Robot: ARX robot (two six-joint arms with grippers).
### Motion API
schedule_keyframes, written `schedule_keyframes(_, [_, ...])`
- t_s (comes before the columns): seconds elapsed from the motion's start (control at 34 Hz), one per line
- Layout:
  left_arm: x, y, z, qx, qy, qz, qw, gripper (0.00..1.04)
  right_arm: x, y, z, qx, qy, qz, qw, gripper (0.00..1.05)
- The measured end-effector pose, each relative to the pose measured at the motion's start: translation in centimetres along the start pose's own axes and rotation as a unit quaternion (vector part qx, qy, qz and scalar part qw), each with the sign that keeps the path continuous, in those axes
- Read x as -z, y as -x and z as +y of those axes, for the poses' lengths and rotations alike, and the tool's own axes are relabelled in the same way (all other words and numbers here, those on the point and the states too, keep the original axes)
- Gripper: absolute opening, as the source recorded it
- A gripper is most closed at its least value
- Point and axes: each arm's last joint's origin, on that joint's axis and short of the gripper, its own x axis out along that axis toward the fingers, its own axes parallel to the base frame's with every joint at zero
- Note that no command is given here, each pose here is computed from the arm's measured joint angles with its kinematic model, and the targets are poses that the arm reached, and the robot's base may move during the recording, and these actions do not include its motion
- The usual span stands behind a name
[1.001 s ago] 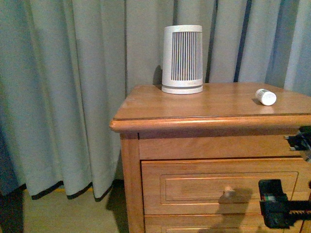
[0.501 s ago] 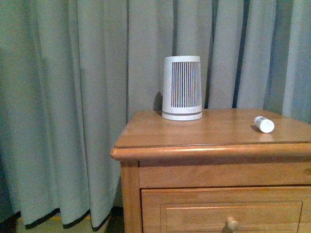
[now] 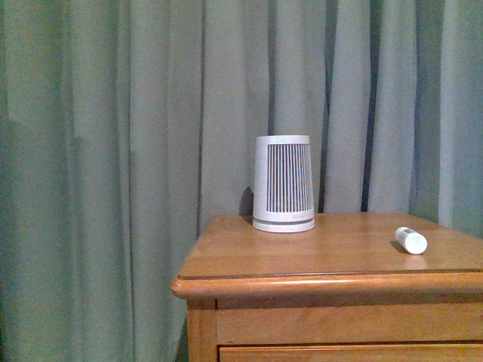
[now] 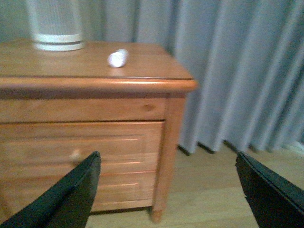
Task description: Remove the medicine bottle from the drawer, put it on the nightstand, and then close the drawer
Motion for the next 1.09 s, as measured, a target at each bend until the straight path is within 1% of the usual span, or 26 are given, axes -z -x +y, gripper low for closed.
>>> schedule_keyframes(0.09, [0.0,0.0,0.0,0.000,0.000,0.000,1.000,0.98,0.4,0.2,-0.2,-0.072,-0.007,0.012,0.997,0.74])
schedule_keyframes(0.15, [0.0,0.0,0.0,0.000,0.000,0.000,1.000,0.98,0.5,0.1,-0.5,-0.109,-0.012,0.013,0.994,0.65])
schedule_keyframes(0.24, [0.0,0.0,0.0,0.000,0.000,0.000,1.000,0.98,0.5,0.1,-1.1,-0.107,-0.020,0.007,0.994,0.48])
schedule_keyframes(0.41, [0.0,0.0,0.0,0.000,0.000,0.000,1.000,0.98,1.4,0.1,-1.1,-0.110,-0.021,0.011,0.994,0.08])
schedule_keyframes(0.44, [0.0,0.0,0.0,0.000,0.000,0.000,1.000,0.98,1.5,0.1,-1.1,-0.110,-0.020,0.011,0.994,0.03])
schedule_keyframes(0.62, [0.0,0.0,0.0,0.000,0.000,0.000,1.000,0.98,2.4,0.1,-1.0,-0.110,-0.022,0.009,0.994,0.03])
schedule_keyframes(0.8, [0.0,0.0,0.0,0.000,0.000,0.000,1.000,0.98,2.4,0.1,-1.0,-0.110,-0.022,0.007,0.994,0.03])
schedule_keyframes(0.82, [0.0,0.0,0.0,0.000,0.000,0.000,1.000,0.98,2.4,0.1,-1.0,-0.110,-0.022,0.007,0.994,0.04])
schedule_keyframes(1.09, [0.0,0.0,0.0,0.000,0.000,0.000,1.000,0.98,2.4,0.1,-1.0,-0.110,-0.022,0.006,0.994,0.58])
